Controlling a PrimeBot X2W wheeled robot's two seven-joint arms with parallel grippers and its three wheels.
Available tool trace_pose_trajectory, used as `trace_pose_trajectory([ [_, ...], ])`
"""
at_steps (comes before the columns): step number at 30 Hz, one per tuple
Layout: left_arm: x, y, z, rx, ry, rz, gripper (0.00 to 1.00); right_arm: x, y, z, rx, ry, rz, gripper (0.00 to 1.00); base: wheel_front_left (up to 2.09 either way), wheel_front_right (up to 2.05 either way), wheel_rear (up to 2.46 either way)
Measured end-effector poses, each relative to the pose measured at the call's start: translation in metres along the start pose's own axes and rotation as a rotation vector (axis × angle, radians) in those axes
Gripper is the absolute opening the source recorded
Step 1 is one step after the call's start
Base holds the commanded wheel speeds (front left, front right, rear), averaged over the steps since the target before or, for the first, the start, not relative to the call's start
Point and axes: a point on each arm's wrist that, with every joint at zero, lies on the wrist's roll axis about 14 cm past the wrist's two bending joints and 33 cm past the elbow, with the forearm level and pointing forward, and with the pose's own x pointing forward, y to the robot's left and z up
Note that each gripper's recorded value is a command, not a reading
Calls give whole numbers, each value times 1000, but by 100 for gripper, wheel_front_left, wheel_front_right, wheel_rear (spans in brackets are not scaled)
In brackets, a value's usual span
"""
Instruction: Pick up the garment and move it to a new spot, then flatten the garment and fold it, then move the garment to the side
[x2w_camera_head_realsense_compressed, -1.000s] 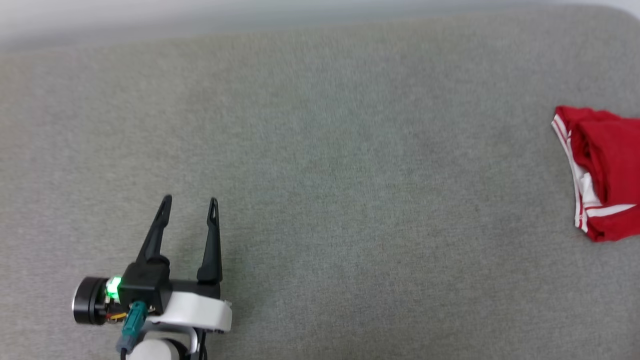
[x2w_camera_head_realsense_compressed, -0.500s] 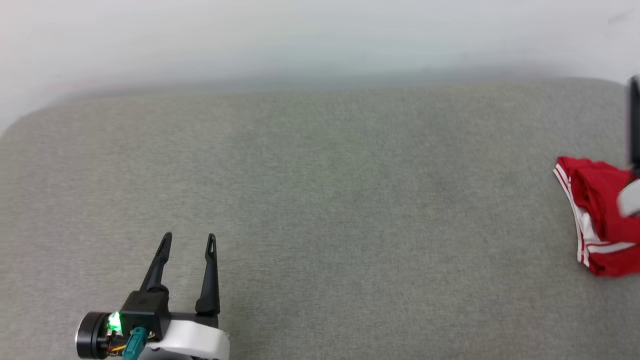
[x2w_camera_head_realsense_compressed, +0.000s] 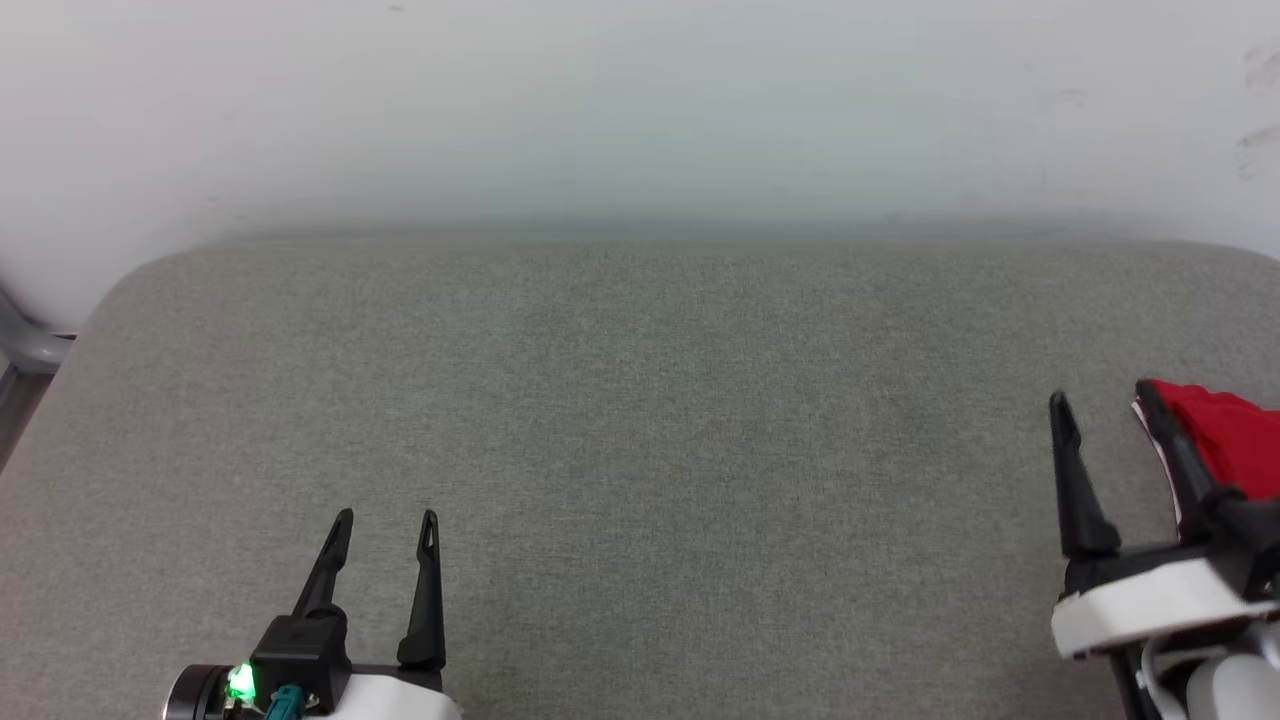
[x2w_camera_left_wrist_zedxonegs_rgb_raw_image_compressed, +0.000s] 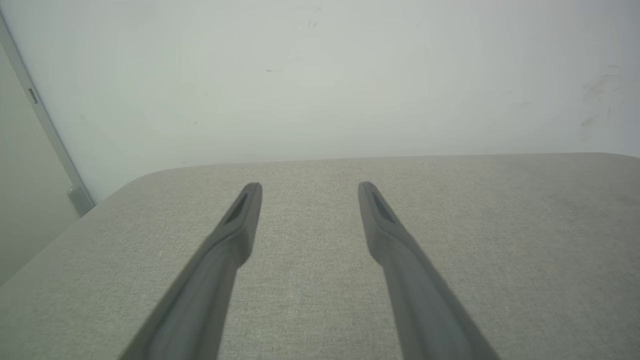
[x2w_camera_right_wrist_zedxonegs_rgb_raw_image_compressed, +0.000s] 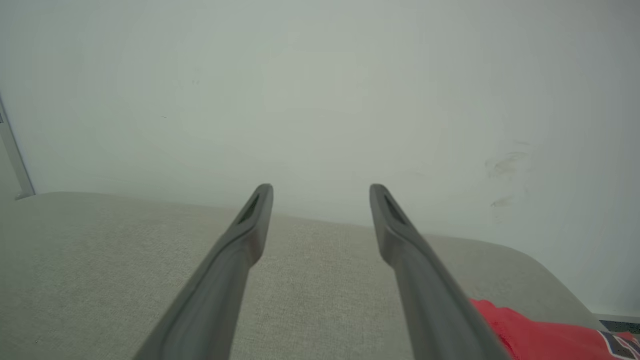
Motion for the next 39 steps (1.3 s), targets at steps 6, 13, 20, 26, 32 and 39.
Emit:
trace_pose_trajectory([
  [6, -6, 1, 1, -1, -1, 5, 100, -24, 7, -19, 33, 61, -10, 100, 0, 0, 0],
  [13, -12, -1, 0, -4, 3, -10, 100, -48, 3, -29, 62, 97, -50, 100, 0, 0, 0],
  [20, -15, -2, 1, -9, 0, -15, 100, -64, 5, -35, 85, 120, -66, 100, 0, 0, 0],
  [26, -16, -2, -1, -12, 6, -16, 100, -71, 8, -41, 92, 141, -65, 100, 0, 0, 0],
  [32, -16, -1, -3, -12, 14, -12, 100, -74, 10, -43, 96, 148, -59, 100, 0, 0, 0],
  [39, -21, 1, -14, -14, 51, -3, 0, -76, 14, -51, 101, 176, -51, 0, 0, 0, 0],
])
